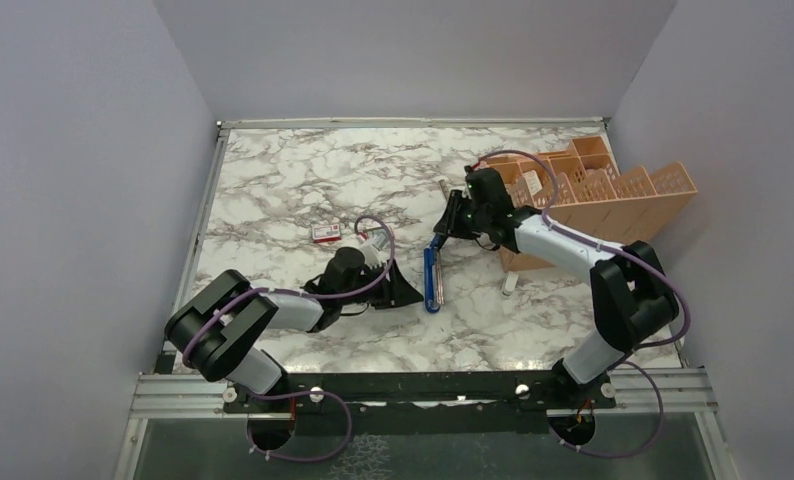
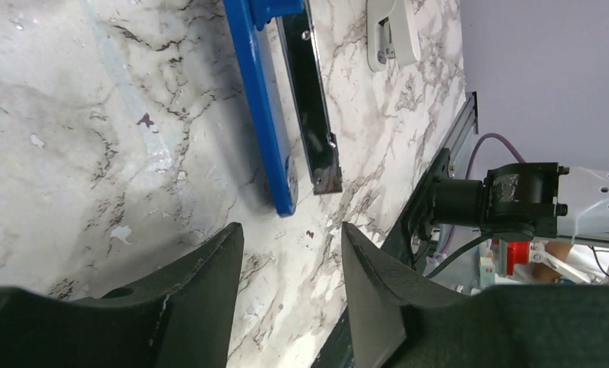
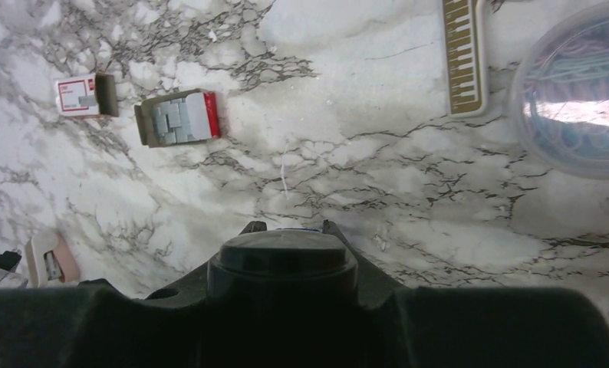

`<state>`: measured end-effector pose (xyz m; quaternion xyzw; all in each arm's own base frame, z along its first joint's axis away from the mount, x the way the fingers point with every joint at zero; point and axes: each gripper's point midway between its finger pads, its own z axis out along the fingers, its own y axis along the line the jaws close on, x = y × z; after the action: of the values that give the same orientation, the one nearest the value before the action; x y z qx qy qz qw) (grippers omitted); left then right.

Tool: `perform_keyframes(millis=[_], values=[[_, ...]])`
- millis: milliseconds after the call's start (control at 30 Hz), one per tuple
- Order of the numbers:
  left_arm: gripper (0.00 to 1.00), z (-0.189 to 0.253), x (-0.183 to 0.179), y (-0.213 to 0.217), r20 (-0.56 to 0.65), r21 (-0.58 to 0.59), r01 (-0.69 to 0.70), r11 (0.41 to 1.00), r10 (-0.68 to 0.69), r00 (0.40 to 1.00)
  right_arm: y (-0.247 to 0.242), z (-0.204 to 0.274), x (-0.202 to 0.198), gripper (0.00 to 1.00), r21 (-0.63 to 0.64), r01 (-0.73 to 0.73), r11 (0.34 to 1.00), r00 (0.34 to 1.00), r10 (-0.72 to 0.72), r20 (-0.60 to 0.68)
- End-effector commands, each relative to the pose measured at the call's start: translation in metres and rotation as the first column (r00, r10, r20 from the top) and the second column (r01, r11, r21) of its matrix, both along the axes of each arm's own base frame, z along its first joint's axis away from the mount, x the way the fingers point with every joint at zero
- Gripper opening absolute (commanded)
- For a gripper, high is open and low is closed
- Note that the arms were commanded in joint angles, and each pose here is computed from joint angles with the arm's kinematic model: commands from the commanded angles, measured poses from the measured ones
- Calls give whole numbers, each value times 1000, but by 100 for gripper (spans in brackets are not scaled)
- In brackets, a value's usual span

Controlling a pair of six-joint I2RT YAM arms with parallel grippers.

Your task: Load the staples into the stapler

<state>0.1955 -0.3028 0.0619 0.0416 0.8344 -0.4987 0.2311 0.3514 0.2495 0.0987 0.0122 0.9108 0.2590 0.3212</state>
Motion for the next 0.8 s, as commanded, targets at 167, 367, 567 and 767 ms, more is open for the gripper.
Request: perform_keyframes(millis=[167,367,567,767], values=[[58,18,21,14,49,-3,-69,998,69,996,-4,7,27,29,-212,25,977,998,-12,65],[61,20,48,53,127,302,-191,934,159,979,-3,4,45,32,-317,32,948,996,-4,88],[67,57,76,109,301,518,-356,777,224,927,-3,3,68,33,-389,63,919,994,-22,109],[72,90,87,126,391,503,-443,742,261,883,-3,0,91,33,-436,114,893,989,-63,130]])
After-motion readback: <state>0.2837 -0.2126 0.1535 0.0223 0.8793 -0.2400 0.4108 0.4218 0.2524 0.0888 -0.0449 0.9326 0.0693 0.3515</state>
